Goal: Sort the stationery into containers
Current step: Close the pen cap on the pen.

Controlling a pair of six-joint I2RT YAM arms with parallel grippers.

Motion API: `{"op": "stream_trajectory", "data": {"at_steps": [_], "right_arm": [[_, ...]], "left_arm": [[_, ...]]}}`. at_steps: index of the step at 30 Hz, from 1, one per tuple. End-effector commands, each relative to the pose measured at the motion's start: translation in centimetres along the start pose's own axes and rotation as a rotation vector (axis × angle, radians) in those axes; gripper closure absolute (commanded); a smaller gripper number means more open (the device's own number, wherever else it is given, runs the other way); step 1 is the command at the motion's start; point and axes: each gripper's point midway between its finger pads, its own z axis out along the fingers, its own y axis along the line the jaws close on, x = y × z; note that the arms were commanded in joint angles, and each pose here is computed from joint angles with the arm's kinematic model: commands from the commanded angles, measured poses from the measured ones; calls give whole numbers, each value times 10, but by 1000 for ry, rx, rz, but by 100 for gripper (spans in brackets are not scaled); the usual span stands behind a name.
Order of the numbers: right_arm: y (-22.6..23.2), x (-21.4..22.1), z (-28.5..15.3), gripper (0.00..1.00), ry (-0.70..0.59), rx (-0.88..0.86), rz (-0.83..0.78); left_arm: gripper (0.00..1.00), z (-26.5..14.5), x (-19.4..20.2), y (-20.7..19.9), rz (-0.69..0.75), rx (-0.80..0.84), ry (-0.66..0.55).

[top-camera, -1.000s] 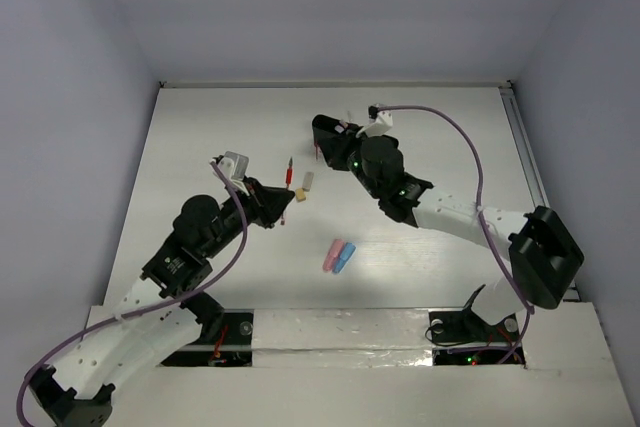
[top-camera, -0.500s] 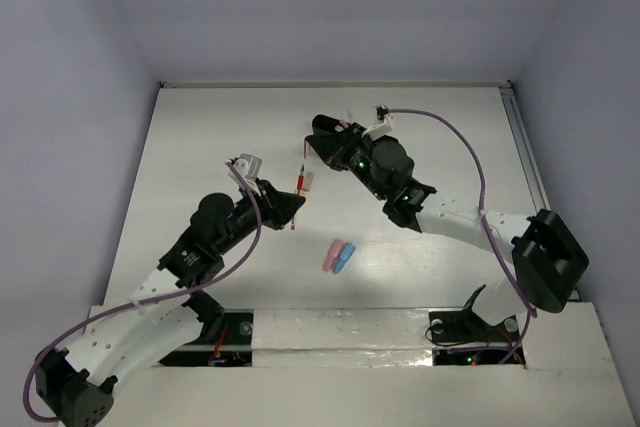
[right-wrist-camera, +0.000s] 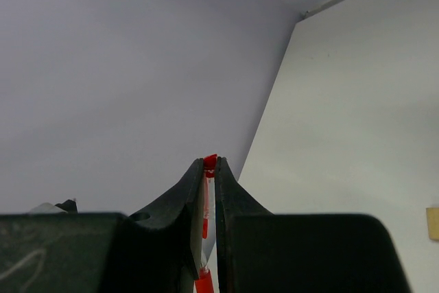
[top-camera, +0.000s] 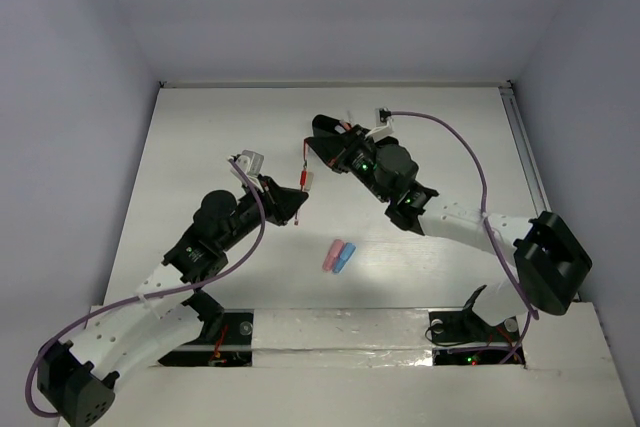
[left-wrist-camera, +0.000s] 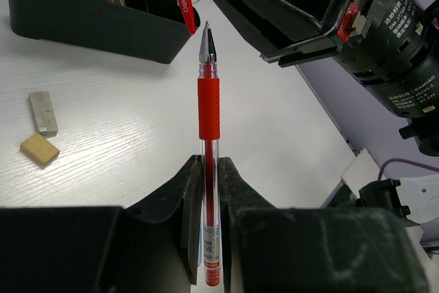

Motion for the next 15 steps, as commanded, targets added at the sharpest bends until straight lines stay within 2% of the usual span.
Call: {"op": "stream_trajectory", "data": {"at_steps": [1,15], "right_arm": [[26,-10,-6,100,-34,-91,33],[26,-12,-11,100,-53,-116,43]], "left_arm": [[100,2,-15,-12,-2,47,-55],[100,6,-14,-8,-12,34,-57]]}}
